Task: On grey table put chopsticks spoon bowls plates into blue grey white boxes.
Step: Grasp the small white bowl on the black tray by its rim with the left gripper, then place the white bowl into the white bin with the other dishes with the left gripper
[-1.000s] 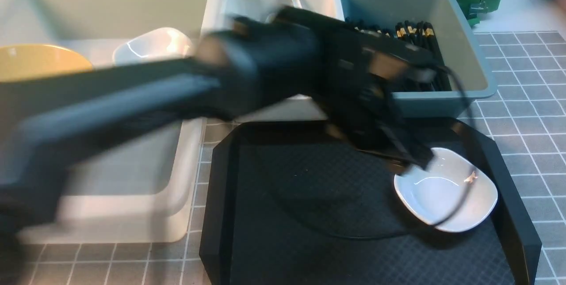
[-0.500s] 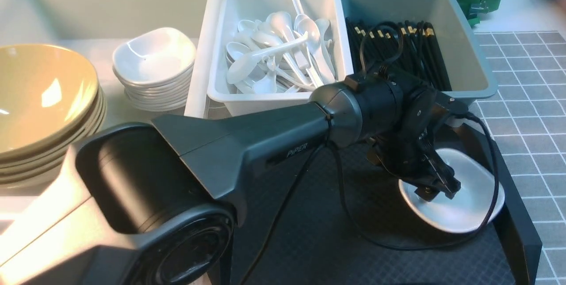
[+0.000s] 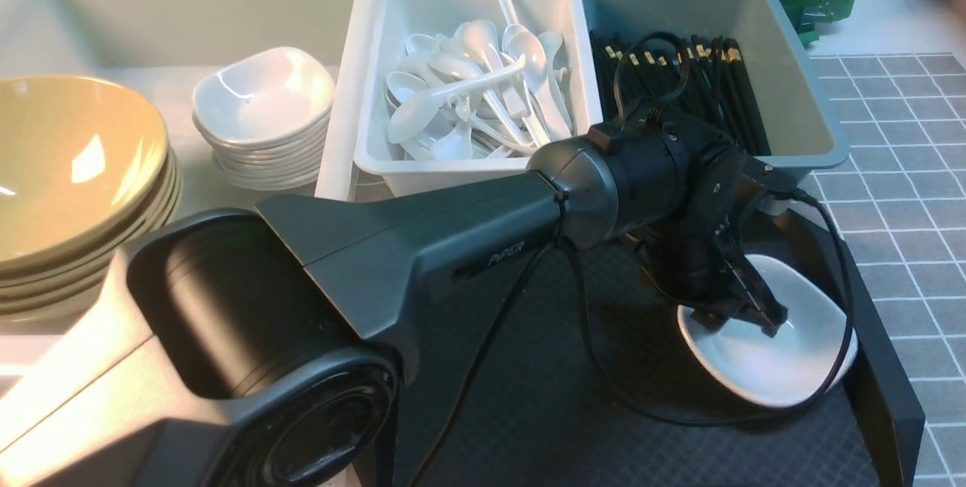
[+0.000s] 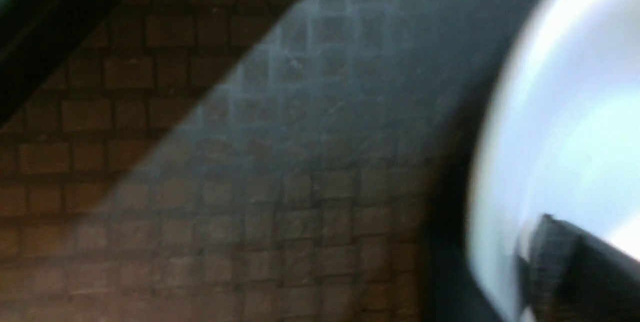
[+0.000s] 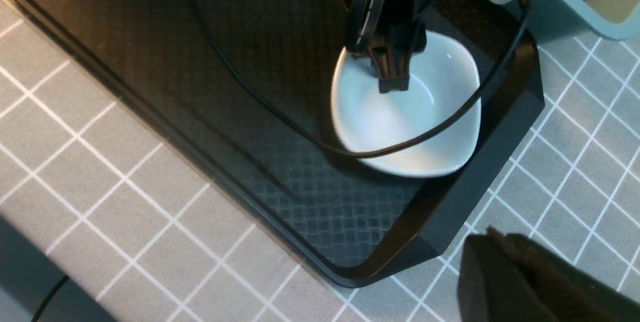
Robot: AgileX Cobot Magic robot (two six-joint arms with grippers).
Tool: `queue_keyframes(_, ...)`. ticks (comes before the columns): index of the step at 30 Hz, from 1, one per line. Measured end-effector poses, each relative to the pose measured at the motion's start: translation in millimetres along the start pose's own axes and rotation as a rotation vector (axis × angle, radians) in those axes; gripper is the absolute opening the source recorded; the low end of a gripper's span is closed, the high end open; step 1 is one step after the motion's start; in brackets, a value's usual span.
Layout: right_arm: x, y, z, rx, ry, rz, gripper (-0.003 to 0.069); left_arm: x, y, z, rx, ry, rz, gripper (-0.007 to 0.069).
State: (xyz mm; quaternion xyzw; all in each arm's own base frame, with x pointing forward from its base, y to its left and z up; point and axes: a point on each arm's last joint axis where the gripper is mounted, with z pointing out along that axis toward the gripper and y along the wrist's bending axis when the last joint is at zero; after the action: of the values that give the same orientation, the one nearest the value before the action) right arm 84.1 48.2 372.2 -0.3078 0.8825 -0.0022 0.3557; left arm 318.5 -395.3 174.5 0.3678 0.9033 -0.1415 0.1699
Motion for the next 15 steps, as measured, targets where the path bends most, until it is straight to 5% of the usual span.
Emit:
queue_keyframes(8,-15,8,7,-0.054,0.042,-0.043,0.0042,-12,32,-85,-0.050,-0.049,-0.006,0.0005)
queue_keyframes(15,-70,24,23,-0.152,0.004,-0.142,0.0043,-1,111,-264,-0.191,-0.344,-0.132,0.0001)
